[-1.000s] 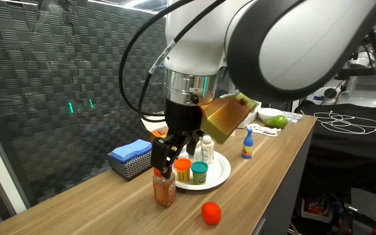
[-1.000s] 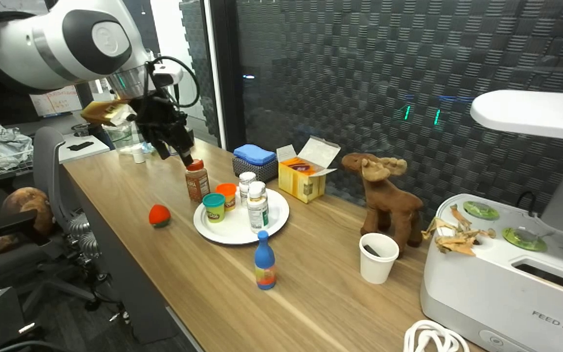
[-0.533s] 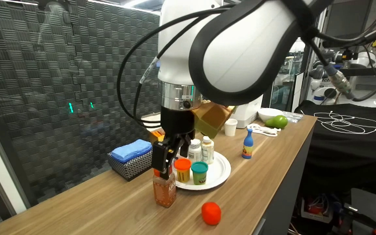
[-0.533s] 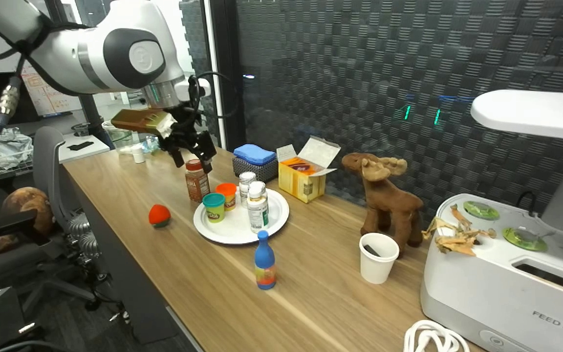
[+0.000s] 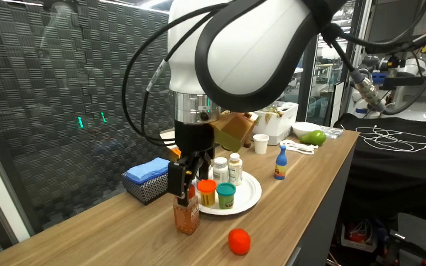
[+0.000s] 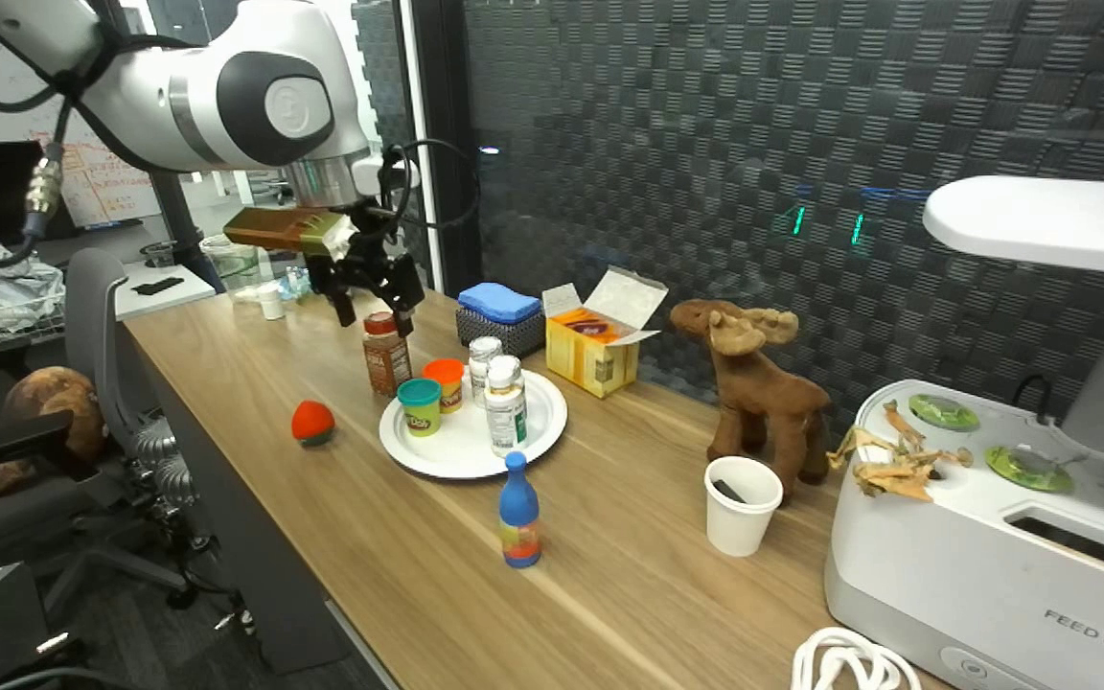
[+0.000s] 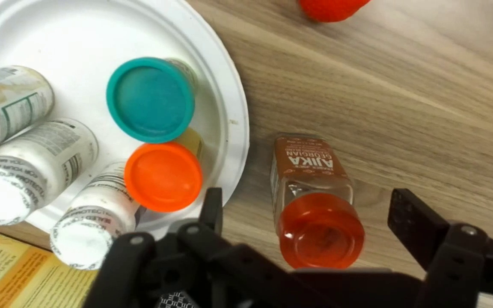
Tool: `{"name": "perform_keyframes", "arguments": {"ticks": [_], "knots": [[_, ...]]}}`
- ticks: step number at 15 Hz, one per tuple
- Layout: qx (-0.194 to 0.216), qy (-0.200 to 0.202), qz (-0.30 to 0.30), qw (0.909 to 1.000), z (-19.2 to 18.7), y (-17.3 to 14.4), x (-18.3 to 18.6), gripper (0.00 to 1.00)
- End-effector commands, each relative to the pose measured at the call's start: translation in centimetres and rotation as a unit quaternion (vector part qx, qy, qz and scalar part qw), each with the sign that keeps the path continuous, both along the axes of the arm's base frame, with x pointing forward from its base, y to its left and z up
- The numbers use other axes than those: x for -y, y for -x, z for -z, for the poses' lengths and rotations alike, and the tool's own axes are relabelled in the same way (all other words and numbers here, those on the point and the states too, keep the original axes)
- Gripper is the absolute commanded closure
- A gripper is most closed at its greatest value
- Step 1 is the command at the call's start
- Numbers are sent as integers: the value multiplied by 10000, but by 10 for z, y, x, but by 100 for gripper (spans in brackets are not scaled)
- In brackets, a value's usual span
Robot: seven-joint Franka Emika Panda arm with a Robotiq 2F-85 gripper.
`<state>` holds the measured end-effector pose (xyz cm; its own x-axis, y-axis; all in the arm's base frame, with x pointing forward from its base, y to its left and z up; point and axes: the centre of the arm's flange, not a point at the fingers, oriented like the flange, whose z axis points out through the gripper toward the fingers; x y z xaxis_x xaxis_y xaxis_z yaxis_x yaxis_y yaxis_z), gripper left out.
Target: Put the bottles and orange plushie on the white plate one at a time
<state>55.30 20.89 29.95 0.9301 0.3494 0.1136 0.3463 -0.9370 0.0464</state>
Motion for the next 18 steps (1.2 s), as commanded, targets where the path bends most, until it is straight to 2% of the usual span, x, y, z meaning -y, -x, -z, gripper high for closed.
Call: {"name": "perform_keyframes", "arguments": {"ticks": [1, 3, 7, 9, 15, 18], "knots": [[-41, -68, -100, 9999, -4, -8, -15, 26], [43, -95, -116, 9999, 1, -9, -21, 30], [120, -80, -127, 9998, 3, -11, -31, 63], [159, -64, -132, 9998, 2, -12, -35, 76], [242, -17, -91, 9997, -3, -5, -42, 75], [224, -95, 180, 9995, -13, -2, -41, 76]]}}
